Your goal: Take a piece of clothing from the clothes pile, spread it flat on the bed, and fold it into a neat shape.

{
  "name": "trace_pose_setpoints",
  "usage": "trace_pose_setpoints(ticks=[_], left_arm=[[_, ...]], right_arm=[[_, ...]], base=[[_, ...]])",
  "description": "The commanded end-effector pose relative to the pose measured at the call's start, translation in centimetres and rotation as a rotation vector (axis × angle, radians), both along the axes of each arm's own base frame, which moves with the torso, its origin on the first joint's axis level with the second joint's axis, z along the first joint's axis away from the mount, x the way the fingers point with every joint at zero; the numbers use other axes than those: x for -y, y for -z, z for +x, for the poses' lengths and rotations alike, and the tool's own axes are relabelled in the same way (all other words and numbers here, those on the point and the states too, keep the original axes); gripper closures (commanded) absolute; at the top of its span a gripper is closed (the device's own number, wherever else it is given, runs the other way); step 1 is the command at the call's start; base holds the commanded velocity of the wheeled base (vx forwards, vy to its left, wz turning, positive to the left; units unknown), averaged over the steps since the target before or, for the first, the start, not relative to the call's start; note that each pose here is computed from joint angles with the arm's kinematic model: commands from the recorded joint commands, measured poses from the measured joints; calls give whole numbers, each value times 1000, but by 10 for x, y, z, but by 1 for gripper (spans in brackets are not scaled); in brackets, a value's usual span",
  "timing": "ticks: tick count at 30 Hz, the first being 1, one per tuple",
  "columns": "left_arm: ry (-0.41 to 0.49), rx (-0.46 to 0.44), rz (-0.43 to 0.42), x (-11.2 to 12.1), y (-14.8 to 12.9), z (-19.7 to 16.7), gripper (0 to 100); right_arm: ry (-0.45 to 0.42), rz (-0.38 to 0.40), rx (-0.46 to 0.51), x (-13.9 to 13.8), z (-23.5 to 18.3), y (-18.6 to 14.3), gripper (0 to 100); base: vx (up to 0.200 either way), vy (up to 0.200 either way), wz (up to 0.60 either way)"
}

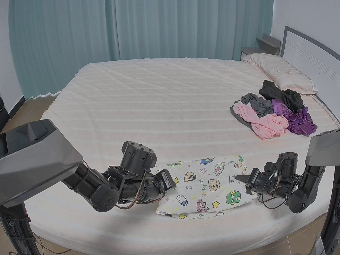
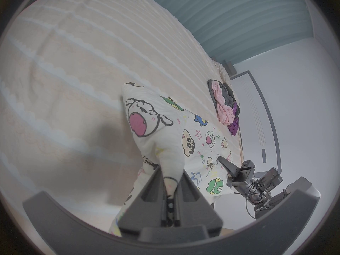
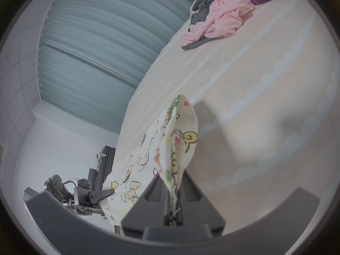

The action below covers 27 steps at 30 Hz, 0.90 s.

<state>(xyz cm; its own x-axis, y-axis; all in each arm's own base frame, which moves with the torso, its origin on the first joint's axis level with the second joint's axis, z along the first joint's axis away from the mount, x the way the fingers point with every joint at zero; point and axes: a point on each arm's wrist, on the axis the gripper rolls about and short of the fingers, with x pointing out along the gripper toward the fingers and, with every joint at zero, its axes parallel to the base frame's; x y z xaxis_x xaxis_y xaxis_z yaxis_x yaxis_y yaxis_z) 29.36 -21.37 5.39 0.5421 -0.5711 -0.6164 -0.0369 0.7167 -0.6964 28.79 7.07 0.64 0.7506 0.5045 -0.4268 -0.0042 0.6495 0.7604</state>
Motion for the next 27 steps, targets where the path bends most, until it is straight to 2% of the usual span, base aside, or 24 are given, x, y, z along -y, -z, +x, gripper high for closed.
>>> trace_pose_setpoints(ticks=[1,27], left_arm=[[1,5,-3,0,-2,-1,100],[4,1,-1,1,-1,-2,100]], right_arm=[[-1,1,6,0,0,-2,100],[10,1,18,3,0,-5,100]], base=[[0,-200,0],[0,-200,0]])
